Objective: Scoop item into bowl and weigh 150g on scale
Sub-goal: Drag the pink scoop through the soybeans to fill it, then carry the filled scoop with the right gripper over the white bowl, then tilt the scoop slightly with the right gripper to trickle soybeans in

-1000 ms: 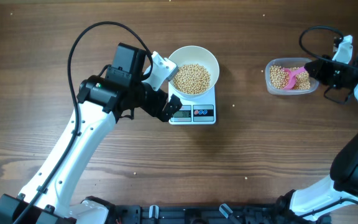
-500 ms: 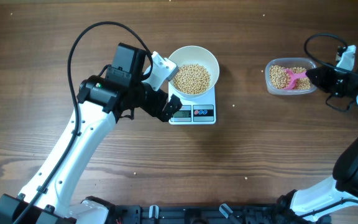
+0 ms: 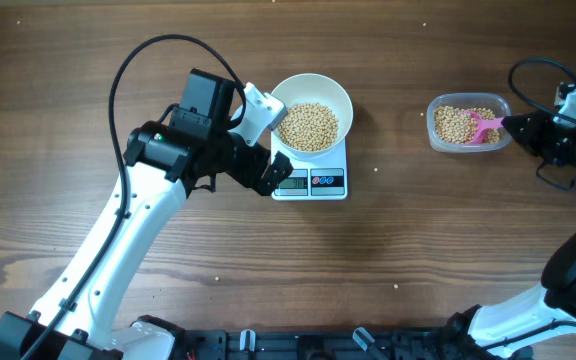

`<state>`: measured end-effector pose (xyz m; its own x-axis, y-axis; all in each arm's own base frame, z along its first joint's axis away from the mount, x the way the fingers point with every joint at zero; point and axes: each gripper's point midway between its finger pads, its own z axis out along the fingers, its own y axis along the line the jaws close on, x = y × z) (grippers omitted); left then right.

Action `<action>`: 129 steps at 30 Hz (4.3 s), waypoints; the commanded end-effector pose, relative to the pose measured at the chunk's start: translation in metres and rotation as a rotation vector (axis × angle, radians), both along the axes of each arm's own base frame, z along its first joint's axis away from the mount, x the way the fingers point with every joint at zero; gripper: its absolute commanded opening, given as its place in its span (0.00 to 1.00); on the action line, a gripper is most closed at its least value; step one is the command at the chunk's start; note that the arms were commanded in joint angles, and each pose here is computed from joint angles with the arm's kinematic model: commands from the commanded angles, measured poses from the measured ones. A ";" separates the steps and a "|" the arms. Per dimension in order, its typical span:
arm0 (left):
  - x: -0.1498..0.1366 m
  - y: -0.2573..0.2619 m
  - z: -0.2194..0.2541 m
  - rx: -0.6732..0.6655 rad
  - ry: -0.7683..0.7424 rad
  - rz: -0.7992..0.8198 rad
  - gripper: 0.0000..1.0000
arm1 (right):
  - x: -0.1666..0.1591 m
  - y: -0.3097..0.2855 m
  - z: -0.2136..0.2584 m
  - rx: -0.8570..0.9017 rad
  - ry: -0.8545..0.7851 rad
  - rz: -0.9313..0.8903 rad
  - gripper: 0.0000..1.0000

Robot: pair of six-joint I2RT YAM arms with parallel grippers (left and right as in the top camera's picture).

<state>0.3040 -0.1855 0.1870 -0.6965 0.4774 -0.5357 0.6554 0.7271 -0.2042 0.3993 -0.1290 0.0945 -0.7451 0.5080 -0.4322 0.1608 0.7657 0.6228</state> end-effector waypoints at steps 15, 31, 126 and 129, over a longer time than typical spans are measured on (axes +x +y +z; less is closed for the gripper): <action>0.000 -0.003 0.006 -0.014 -0.018 -0.021 1.00 | 0.017 0.017 0.030 0.164 -0.171 0.062 0.04; 0.000 -0.003 0.006 -0.014 -0.018 -0.021 1.00 | 0.009 0.005 0.043 0.271 -0.198 0.029 0.04; 0.000 -0.003 0.006 -0.014 -0.018 -0.021 1.00 | 0.039 0.320 0.162 0.011 -0.866 0.863 0.04; 0.000 -0.003 0.006 -0.014 -0.018 -0.021 1.00 | 0.016 0.329 0.168 0.062 -0.937 0.999 0.04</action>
<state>0.3039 -0.1855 0.1869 -0.6967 0.4774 -0.5354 0.6553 0.7272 -0.2043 0.4341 0.1927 0.2436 -0.3227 -0.0182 -0.9463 -0.8796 0.3750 0.2927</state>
